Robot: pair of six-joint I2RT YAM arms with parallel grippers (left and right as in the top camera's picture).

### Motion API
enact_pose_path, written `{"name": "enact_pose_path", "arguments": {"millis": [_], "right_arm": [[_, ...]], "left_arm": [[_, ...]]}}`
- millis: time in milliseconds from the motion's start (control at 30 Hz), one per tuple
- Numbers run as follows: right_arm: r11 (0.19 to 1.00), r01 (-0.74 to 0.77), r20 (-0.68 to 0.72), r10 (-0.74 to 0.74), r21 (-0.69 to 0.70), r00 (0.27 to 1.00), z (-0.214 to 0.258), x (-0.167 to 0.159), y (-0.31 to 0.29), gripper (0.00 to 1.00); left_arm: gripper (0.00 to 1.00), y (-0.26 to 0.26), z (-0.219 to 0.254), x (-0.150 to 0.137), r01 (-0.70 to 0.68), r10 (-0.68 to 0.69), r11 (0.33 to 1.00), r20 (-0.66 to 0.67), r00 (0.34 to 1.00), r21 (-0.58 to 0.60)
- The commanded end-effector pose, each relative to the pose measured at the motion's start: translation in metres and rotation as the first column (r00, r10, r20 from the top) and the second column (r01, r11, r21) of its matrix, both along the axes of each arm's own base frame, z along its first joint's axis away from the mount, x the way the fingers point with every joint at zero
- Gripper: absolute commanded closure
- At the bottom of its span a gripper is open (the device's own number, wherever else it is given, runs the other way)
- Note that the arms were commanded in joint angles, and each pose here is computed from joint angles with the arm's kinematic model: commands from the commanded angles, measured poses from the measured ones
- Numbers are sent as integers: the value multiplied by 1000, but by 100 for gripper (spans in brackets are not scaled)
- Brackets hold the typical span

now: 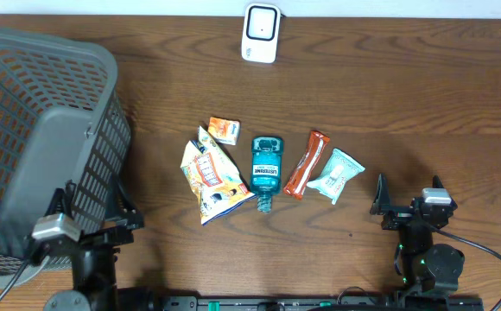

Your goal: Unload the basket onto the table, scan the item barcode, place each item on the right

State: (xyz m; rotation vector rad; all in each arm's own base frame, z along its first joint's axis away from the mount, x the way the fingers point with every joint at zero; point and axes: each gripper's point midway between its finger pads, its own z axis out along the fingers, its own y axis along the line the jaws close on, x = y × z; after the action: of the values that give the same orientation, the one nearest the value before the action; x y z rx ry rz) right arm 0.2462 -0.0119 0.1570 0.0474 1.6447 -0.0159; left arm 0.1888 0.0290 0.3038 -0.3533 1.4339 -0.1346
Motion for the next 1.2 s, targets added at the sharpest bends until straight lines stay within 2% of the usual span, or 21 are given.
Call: {"name": "enact_pose_path", "arguments": {"millis": [0,233,633,833,1033,1167], "right_arm": [[1000,-2,1,2,13,1000,0,0,1,1],[1000,-2,1,2,13,1000,0,0,1,1],[1000,-2,1,2,13,1000,0,0,1,1],[1000,-2,1,2,13,1000,0,0,1,1],[1000,-2,1,2,13,1000,0,0,1,1],[1000,-2,1,2,13,1000,0,0,1,1]], "left_arm": [[2,2,-31,12,-7,7,1000,-71,997,-2],[2,4,-80,26,3,17,995,-195,981,102],[2,5,-120,30,10,18,996,-299,954,93],[2,4,-146,23,19,15,997,-403,915,80],[2,2,-192,4,33,4,998,-580,815,54],[2,0,-231,-23,41,-8,999,-724,689,27]]}}
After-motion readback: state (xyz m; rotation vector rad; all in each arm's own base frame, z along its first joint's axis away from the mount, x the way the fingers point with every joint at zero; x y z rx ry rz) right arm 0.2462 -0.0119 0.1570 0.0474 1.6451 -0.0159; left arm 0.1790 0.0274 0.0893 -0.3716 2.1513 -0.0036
